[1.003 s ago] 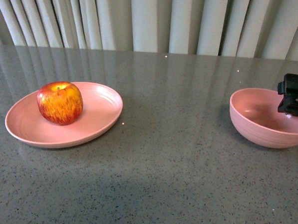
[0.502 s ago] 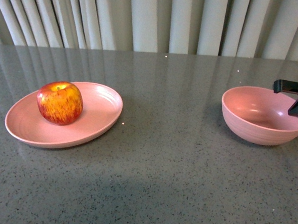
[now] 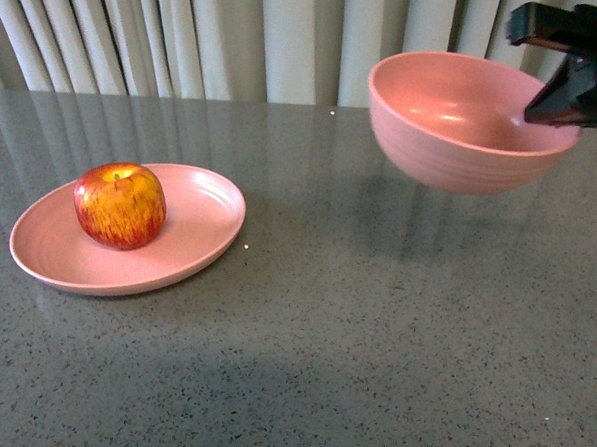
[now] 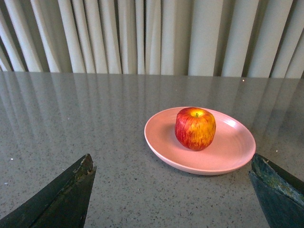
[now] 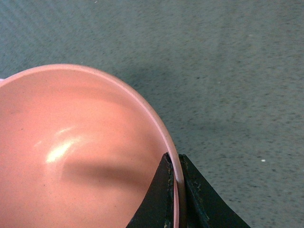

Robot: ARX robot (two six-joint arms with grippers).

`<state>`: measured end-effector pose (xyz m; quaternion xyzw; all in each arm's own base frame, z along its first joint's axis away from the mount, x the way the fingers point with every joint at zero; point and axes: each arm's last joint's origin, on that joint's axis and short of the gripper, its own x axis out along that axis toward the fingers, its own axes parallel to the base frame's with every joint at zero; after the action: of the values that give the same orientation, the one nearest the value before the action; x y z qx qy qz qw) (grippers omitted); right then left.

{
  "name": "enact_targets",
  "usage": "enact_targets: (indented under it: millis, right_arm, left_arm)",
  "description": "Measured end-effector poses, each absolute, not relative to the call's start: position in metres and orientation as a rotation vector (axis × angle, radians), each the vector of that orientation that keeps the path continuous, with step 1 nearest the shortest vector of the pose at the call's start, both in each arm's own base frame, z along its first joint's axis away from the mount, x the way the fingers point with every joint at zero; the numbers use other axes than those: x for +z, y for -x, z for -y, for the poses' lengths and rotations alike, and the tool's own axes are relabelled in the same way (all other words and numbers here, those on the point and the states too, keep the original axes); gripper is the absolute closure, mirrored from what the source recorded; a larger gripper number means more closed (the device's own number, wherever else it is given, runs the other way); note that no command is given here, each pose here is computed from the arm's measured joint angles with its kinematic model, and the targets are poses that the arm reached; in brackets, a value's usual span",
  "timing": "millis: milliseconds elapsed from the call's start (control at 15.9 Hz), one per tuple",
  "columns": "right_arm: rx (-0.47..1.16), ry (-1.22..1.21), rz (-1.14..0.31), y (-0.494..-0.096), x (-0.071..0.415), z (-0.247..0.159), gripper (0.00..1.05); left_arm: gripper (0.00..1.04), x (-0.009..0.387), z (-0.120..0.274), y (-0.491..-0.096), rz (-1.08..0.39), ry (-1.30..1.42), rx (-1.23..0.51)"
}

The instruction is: Move apple from plate to bowl

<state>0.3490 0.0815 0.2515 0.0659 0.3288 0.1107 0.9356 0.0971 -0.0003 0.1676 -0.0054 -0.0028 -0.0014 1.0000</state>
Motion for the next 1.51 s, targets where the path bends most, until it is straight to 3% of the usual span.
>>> enact_targets:
  millis: [376, 1254, 1505]
  right_arm:
    - [0.304, -0.046, -0.774, -0.361, 0.214, -0.150, 1.02]
    - [0.285, -0.040, -0.852, -0.376, 0.178, -0.173, 1.01]
    - [0.292, -0.046, -0.855, -0.376, 0.177, -0.172, 0.59]
  left_arm:
    - [0.07, 0.168, 0.000, -0.097, 0.006, 0.011, -0.003]
    - [0.07, 0.168, 0.000, -0.097, 0.006, 0.011, -0.003]
    - [0.07, 0.168, 0.000, -0.097, 0.006, 0.011, -0.003]
